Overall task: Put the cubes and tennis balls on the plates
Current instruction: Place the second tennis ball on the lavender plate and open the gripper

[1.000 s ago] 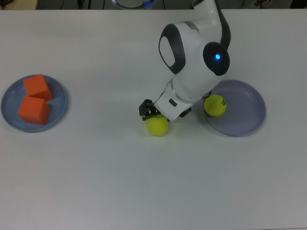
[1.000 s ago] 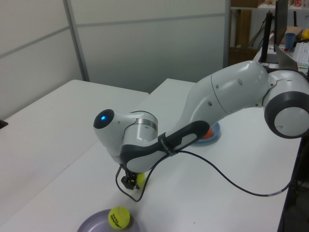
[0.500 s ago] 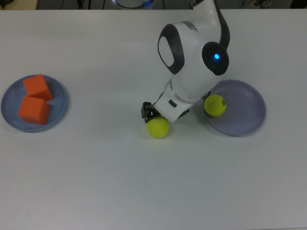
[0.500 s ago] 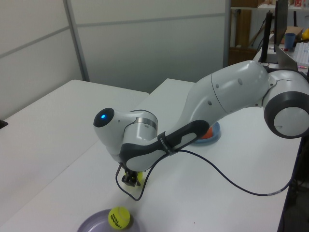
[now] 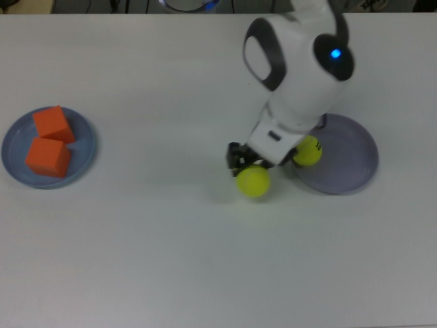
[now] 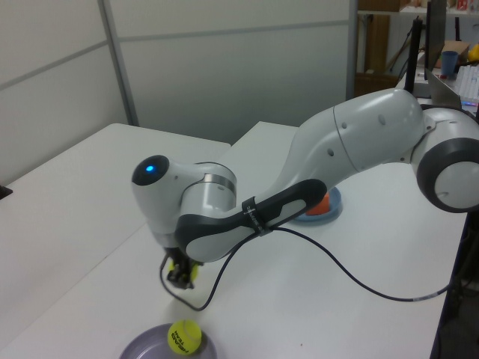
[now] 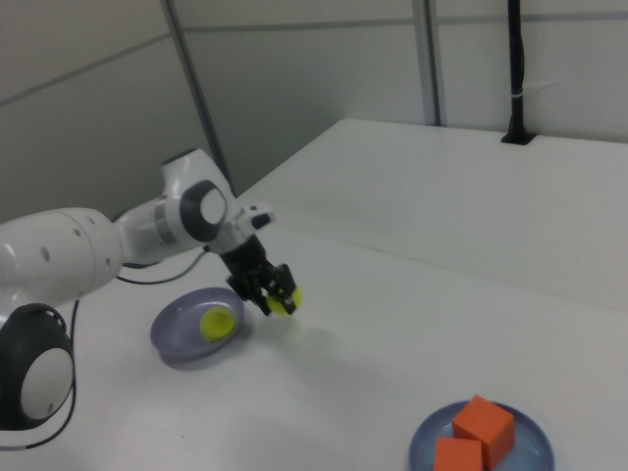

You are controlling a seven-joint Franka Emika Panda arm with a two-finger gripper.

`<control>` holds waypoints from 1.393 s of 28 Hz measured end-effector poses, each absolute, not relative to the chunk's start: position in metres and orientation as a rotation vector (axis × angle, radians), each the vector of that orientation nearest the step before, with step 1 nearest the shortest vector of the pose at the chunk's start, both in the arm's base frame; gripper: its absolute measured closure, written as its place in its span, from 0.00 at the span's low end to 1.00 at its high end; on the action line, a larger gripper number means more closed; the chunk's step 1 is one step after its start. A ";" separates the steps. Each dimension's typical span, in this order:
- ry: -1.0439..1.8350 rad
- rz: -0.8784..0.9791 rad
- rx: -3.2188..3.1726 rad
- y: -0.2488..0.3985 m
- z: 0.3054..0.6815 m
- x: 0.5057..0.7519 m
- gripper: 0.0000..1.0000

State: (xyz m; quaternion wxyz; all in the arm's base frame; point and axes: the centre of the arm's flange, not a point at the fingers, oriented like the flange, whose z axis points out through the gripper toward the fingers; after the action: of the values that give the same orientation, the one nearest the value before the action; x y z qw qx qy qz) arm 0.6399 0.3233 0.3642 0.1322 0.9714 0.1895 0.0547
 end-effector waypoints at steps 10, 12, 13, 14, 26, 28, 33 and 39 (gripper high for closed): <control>0.783 0.292 2.888 0.416 0.401 0.592 0.41; 0.822 0.297 2.885 0.430 0.402 0.581 0.41; 0.837 0.301 2.879 0.436 0.402 0.577 0.41; 0.850 0.304 2.873 0.441 0.402 0.573 0.41; 0.856 0.264 2.867 0.476 0.379 0.539 0.41; 0.845 0.264 2.871 0.477 0.378 0.538 0.41; 0.829 0.270 2.878 0.476 0.380 0.539 0.41; 0.794 0.299 2.892 0.476 0.392 0.540 0.20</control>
State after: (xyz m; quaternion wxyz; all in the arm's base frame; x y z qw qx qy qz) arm 0.5400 0.4757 0.3916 0.0637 0.9576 0.2629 0.0990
